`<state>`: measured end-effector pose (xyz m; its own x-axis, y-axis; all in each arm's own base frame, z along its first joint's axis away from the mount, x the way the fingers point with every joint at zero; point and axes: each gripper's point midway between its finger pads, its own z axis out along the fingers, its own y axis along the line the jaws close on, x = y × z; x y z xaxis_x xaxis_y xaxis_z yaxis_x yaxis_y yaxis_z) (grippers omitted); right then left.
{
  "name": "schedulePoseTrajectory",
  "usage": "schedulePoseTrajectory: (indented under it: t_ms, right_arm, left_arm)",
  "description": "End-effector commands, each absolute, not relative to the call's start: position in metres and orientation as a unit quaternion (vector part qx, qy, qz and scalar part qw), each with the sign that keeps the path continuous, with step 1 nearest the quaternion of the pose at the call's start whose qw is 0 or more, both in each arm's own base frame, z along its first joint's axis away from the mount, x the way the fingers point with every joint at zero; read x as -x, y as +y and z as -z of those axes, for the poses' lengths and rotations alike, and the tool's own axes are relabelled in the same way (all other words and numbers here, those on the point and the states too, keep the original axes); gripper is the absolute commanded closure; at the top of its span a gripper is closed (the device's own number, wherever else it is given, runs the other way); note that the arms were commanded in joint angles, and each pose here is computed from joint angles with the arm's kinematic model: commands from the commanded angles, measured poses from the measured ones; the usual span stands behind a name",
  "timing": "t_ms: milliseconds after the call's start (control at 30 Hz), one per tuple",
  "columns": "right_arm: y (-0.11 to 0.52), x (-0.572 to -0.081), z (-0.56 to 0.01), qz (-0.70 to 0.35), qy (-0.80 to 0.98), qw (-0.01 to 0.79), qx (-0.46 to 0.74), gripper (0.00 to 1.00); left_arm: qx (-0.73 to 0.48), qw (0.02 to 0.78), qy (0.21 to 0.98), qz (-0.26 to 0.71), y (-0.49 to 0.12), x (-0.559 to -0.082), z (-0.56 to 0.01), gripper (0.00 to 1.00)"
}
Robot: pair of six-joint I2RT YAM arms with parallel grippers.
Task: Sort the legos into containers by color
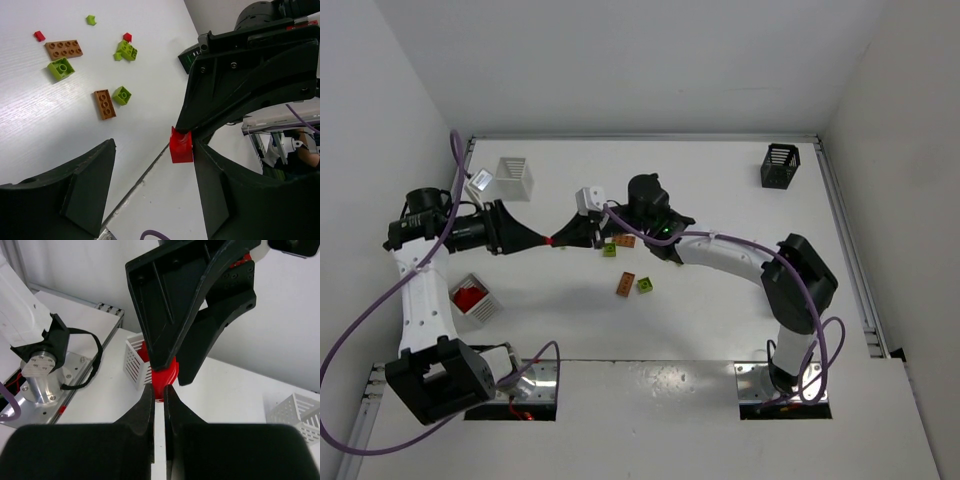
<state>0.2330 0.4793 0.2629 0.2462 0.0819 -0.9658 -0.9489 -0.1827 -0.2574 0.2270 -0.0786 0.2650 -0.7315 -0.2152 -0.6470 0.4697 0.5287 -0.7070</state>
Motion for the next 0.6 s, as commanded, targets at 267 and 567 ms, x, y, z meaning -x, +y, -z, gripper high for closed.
schedulePoseTrajectory:
  t_ms: [267, 567]
  right_arm:
    - [0.493, -0.223, -0.305, -0.479, 0.293, 0.576, 0.594, 1.00]
    - [0.487, -0.265, -0.296, -0.462, 0.419, 0.575, 0.530, 0.67]
  left_arm:
    - [-0.120, 0.373, 0.784, 0.482, -0.091, -0.218, -0.271, 0.74]
    - [-0.159, 0.403, 0.816, 0.384, -0.071, -0.229, -0.281, 0.95]
